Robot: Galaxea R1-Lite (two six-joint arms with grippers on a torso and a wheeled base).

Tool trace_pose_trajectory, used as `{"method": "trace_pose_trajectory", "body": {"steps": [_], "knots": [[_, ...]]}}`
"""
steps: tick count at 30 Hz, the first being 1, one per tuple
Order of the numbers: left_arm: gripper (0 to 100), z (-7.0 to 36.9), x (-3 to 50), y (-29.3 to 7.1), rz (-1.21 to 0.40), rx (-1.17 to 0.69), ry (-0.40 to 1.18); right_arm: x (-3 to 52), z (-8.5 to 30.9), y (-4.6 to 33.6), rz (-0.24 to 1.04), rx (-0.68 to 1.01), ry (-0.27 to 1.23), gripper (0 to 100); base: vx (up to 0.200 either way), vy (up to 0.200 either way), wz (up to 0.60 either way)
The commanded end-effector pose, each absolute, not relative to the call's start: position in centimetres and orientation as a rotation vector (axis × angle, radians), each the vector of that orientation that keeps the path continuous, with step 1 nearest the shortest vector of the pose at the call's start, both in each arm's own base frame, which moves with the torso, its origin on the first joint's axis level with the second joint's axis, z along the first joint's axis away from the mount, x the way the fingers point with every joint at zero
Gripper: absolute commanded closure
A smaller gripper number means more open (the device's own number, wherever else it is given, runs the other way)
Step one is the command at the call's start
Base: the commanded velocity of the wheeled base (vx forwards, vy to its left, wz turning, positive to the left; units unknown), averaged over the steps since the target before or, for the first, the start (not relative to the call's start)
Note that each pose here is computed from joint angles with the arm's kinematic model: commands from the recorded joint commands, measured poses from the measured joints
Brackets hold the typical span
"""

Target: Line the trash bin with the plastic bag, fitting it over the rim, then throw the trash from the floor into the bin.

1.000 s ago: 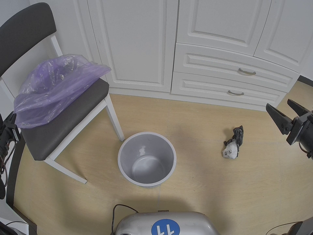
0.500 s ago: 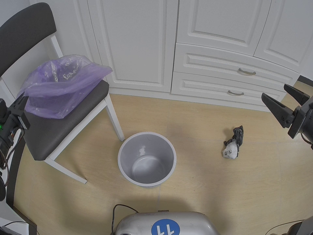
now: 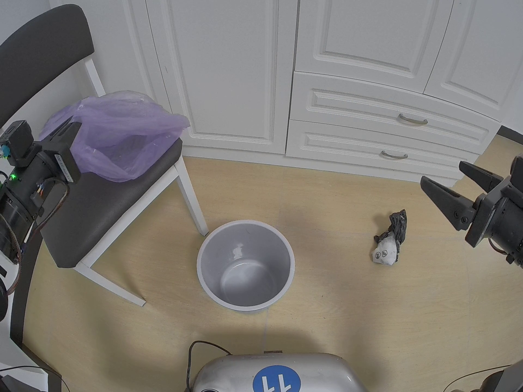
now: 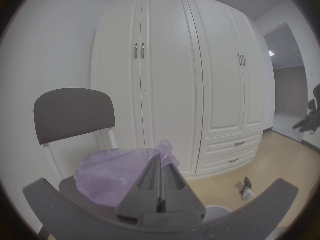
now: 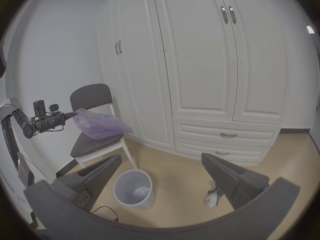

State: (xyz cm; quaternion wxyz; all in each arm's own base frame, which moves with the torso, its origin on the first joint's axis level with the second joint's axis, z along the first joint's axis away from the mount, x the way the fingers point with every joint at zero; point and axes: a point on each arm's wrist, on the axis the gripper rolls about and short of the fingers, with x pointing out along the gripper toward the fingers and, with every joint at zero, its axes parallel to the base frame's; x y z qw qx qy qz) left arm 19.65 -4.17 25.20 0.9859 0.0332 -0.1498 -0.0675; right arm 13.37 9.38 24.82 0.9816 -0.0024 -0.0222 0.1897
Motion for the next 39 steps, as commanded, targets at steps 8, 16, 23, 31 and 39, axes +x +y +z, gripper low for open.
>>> {"method": "trace_pose_trajectory", "body": {"steps": [8, 16, 23, 31, 39], "knots": [[100, 26.8, 16.4, -8.9, -0.277, -0.045, -0.349, 15.5, 21.1, 13.3, 0.513, 0.054, 0.137, 0, 0.0, 0.0, 0.0], [100, 27.9, 15.6, -10.0, -0.349, -0.071, -0.385, 16.5, 18.9, 16.1, 0.562, 0.077, 0.149, 0, 0.0, 0.0, 0.0], [100, 28.2, 15.9, -10.6, -0.376, -0.079, -0.391, 17.9, 16.8, 18.0, 0.574, 0.116, 0.179, 0, 0.0, 0.0, 0.0], [100, 29.1, 13.5, -10.9, -0.455, -0.12, -0.436, 19.8, 13.7, 20.6, 0.58, 0.151, 0.187, 0, 0.0, 0.0, 0.0], [100, 29.5, 11.5, -10.9, -0.532, -0.152, -0.464, 21.2, 11.5, 22.5, 0.593, 0.235, 0.091, 0, 0.0, 0.0, 0.0]]}}
